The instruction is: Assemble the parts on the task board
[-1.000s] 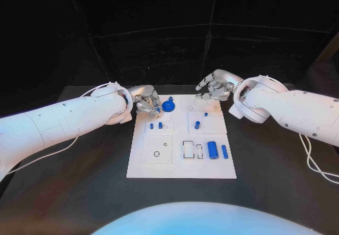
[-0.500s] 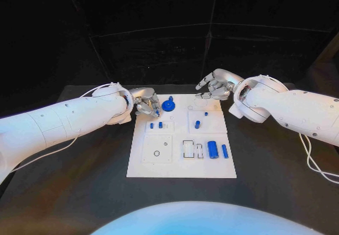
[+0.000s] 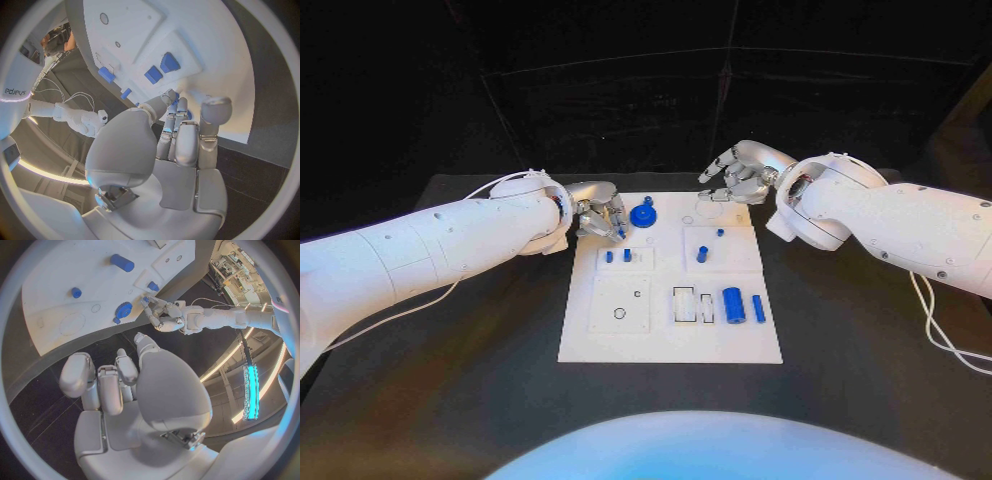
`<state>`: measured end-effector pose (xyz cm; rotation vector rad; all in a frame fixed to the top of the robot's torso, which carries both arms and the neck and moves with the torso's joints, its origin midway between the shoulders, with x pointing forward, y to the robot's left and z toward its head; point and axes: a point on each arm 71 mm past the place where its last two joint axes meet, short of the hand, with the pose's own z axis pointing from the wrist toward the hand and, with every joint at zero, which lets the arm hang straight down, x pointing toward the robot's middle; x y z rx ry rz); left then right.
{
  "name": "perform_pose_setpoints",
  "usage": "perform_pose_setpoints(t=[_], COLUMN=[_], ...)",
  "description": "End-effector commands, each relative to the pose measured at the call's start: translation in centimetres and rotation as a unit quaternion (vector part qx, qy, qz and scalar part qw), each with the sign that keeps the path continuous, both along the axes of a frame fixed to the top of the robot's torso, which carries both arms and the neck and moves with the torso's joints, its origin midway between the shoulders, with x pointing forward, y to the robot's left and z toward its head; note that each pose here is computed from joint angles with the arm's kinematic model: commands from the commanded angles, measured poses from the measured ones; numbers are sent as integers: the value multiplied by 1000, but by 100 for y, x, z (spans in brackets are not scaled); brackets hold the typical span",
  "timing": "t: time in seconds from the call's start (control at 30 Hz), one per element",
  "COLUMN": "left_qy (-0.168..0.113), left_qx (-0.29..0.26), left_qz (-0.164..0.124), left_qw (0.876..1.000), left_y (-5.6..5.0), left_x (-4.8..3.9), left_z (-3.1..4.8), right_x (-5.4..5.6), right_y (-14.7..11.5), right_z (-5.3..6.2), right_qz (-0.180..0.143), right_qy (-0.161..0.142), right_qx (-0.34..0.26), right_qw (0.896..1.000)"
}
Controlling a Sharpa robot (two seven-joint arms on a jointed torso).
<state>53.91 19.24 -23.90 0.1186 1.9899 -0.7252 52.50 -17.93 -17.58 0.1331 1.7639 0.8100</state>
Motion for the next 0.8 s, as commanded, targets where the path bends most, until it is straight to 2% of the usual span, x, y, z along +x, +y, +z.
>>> perform_pose_setpoints(t=[0.03,0.43,0.8], left_qy=[5,13,19], left_qx=[7,17,24], left_qz=[1,0,2], left_qw=[1000,1000,1000], left_y=[-7,-59,-61], left_x=[5,-18,-26], left_z=[-8,-91,-123], right_x=[0,0,0], right_y=[11,15,13], right_z=[22,20,20], right_qz=[2,2,2], right_qy=[-7,-6,-6], right_qx=[3,3,3], right_qw=[1000,1000,1000])
